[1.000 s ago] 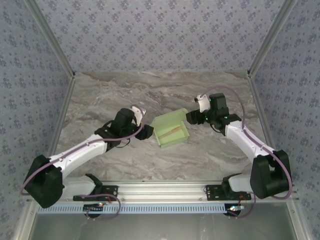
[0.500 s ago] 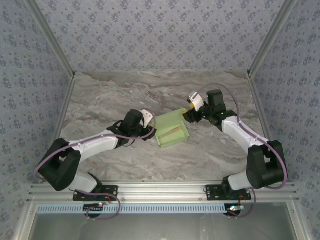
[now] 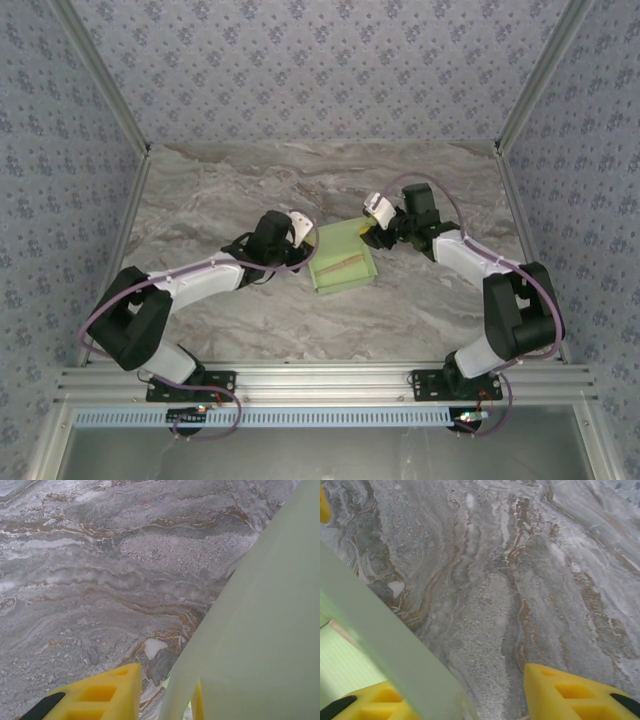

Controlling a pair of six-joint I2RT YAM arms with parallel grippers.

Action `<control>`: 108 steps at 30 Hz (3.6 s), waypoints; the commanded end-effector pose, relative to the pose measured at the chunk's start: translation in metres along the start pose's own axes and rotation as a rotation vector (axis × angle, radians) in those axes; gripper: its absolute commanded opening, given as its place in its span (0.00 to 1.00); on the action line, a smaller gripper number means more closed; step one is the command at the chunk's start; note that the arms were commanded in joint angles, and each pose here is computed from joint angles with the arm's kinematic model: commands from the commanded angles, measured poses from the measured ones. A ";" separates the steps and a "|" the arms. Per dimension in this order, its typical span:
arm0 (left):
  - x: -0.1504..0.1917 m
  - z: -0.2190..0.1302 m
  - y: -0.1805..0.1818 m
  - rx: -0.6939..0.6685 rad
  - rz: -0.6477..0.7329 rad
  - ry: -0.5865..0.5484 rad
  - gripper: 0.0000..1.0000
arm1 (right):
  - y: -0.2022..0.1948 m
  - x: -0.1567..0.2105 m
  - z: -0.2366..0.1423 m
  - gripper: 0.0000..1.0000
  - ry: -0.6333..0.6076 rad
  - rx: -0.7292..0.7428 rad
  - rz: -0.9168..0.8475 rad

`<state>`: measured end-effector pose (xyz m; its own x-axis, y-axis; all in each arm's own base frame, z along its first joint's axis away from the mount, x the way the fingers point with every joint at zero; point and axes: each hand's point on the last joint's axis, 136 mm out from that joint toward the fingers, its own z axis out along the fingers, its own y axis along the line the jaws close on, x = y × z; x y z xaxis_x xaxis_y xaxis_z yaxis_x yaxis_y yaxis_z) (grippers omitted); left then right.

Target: Fold the paper box

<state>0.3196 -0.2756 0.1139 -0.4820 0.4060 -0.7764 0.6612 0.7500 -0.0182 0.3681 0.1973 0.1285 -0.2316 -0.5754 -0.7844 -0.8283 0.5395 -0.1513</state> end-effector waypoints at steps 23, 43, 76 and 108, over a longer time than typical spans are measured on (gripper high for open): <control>-0.005 0.005 0.005 0.014 -0.015 -0.007 0.26 | -0.003 0.019 -0.006 0.32 0.082 0.091 0.093; -0.017 0.011 0.035 -0.154 -0.246 -0.060 0.10 | -0.018 0.022 -0.013 0.09 0.155 0.451 0.494; -0.036 0.030 0.044 -0.407 -0.446 -0.207 0.03 | -0.031 0.020 0.002 0.04 0.059 0.744 0.801; 0.025 0.026 0.017 -0.573 -0.420 -0.318 0.05 | -0.007 0.053 -0.008 0.04 -0.004 0.829 0.799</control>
<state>0.3386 -0.2898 0.1040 -0.3638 -0.1017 -0.9259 0.0985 0.9842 -0.1468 0.3667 0.1870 0.1063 -0.5249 0.1097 -0.8441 0.0449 0.9938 0.1012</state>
